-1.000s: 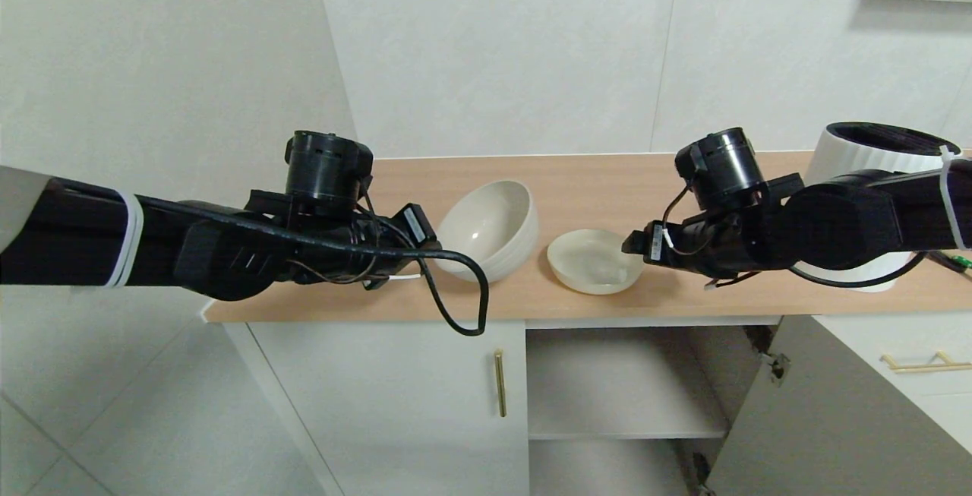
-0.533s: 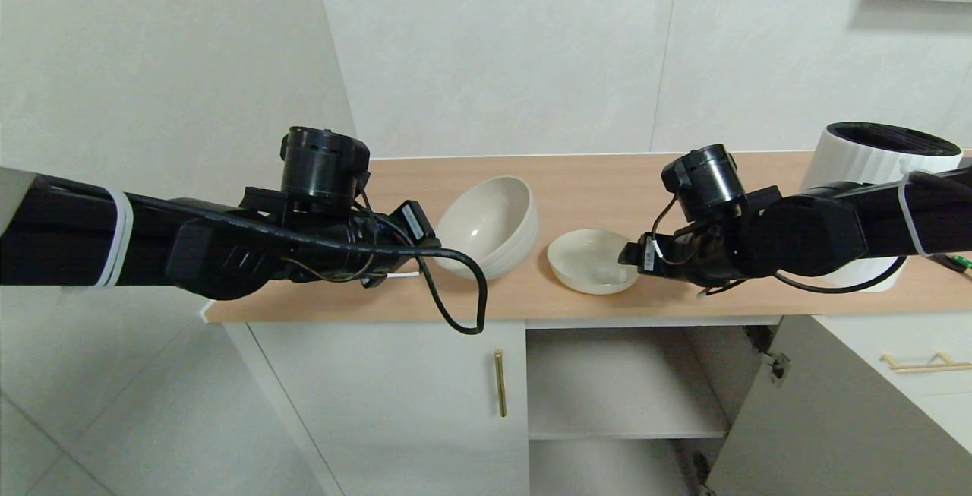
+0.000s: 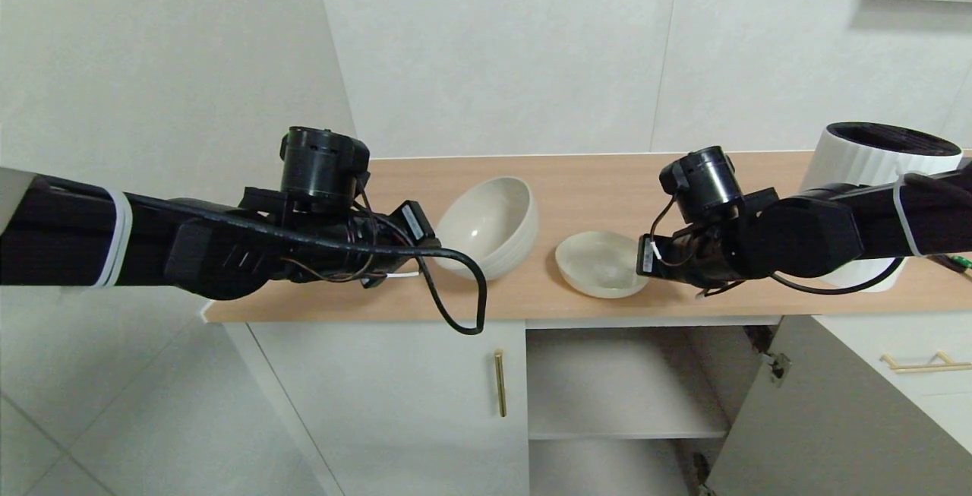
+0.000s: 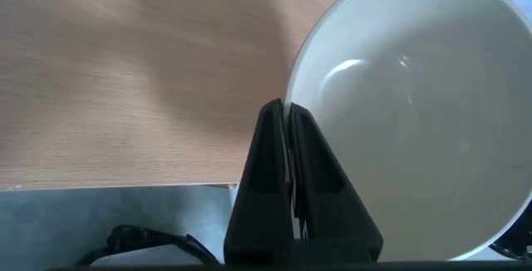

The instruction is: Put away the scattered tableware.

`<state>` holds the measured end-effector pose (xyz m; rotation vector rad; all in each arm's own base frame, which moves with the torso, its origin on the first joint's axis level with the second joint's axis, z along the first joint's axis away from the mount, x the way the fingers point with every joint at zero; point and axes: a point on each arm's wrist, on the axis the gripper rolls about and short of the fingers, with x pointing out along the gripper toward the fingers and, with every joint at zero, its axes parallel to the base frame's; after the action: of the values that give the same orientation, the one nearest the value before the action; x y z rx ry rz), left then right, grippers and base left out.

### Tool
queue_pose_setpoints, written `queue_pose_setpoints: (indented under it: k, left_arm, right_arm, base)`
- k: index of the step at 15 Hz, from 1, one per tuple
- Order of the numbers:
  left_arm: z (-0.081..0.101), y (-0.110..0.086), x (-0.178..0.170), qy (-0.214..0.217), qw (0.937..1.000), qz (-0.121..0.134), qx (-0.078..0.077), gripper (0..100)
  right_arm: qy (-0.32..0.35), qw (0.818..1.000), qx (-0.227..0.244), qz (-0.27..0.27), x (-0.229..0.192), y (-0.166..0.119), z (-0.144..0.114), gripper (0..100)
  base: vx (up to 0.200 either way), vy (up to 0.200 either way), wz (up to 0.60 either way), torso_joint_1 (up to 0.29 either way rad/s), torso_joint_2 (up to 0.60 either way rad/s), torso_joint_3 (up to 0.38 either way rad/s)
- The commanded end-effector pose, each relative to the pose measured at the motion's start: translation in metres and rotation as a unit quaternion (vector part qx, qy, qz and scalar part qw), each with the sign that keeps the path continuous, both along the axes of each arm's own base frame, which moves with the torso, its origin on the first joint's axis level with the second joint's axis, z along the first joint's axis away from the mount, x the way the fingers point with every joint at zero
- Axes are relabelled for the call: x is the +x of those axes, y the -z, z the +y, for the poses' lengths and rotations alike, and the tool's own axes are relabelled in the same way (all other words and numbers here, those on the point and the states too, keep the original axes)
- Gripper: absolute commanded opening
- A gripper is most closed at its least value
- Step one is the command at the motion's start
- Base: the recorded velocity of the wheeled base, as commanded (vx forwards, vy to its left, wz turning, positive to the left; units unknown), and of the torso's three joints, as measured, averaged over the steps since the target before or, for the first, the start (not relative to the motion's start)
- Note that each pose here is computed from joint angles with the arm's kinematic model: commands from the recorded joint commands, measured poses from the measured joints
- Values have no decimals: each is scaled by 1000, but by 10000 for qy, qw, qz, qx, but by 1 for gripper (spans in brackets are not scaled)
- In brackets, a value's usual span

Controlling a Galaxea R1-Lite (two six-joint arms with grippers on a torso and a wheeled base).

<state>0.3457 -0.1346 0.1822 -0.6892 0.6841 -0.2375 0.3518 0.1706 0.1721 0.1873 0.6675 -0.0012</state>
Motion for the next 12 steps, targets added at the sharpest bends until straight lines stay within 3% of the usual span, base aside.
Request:
queue_pose_setpoints:
  k: [1, 8, 9, 12]
  left_arm:
    - [0, 0, 0, 6, 10000, 5, 0, 0]
    - [-2, -1, -12, 87, 10000, 36, 23, 0]
    - [-5, -5, -33, 241, 9997, 37, 38, 0]
    - [4, -20, -52, 250, 9996, -128, -12, 0]
  right_arm:
    - [3, 10000, 18, -30, -1, -3, -1, 0]
    - [-28, 9999, 106, -126, -15, -21, -8, 0]
    - [-57, 9999, 107, -74, -34, -39, -17, 0]
    - [-591, 9967, 563, 17, -78, -74, -36, 0]
  base:
    - [0, 0, 0, 0, 0, 0]
    - [0, 0, 0, 0, 0, 0]
    - [0, 0, 0, 0, 0, 0]
    - [0, 0, 0, 0, 0, 0]
